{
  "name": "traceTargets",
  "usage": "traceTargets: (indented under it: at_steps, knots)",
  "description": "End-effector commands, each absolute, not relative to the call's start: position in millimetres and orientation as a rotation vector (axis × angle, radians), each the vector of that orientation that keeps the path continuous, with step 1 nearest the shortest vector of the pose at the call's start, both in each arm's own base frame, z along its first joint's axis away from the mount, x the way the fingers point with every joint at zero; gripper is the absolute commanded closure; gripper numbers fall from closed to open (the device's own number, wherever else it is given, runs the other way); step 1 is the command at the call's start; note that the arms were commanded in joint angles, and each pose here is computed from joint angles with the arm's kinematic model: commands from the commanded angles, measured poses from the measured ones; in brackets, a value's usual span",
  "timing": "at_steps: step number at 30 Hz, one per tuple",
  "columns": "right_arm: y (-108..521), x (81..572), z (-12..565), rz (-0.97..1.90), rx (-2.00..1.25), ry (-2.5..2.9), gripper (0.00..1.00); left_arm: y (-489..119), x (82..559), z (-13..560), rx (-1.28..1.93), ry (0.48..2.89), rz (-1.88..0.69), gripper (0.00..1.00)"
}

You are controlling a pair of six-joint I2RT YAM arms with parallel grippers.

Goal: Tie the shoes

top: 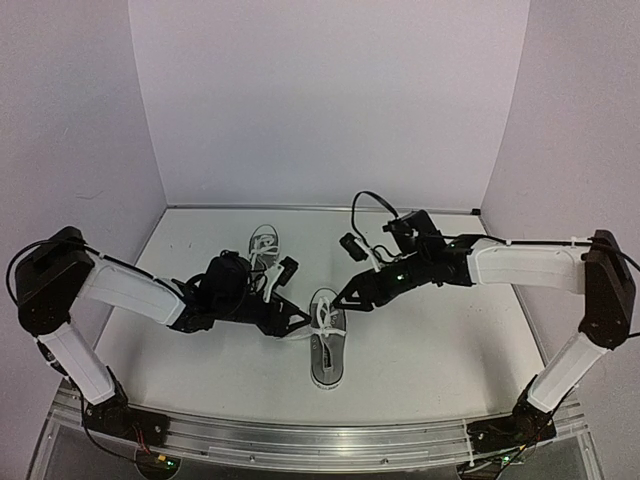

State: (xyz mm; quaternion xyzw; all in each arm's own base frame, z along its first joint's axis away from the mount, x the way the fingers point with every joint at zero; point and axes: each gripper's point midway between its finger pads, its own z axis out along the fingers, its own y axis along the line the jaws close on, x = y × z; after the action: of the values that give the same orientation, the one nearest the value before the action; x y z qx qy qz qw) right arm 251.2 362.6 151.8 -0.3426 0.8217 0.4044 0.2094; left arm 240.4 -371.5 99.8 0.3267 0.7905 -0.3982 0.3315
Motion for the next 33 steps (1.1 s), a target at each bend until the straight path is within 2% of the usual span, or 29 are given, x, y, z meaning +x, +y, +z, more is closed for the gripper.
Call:
traceTargets:
  at_steps: [1,10,15,19,22,24,26,30,33]
  knots:
    - [351,248,185,1.123,-0.908,2.199,0.41,-368,239,129,0.854,2.082,-0.948,0.43]
    - [331,262,191,1.064,-0.800,2.202,0.22,-394,221,117,0.809,2.177,-0.909,0.43]
    - [324,265,193,1.054,-0.777,2.199,0.20,-412,219,103,0.792,2.218,-0.918,0.41]
    - [322,265,192,1.052,-0.772,2.201,0.19,-420,225,90,0.767,2.248,-0.882,0.44]
    - [321,265,191,1.050,-0.770,2.202,0.19,-426,230,82,0.761,2.273,-0.858,0.51]
    - [321,266,190,1.045,-0.769,2.202,0.19,-433,233,82,0.757,2.272,-0.866,0.60]
    - [320,267,189,1.040,-0.766,2.204,0.19,-439,235,85,0.761,2.259,-0.881,0.70]
    - [319,270,187,1.032,-0.760,2.208,0.18,-447,246,102,0.727,2.206,-0.880,0.97]
    - [319,272,187,1.028,-0.753,2.206,0.18,-450,262,126,0.688,2.143,-0.856,1.00]
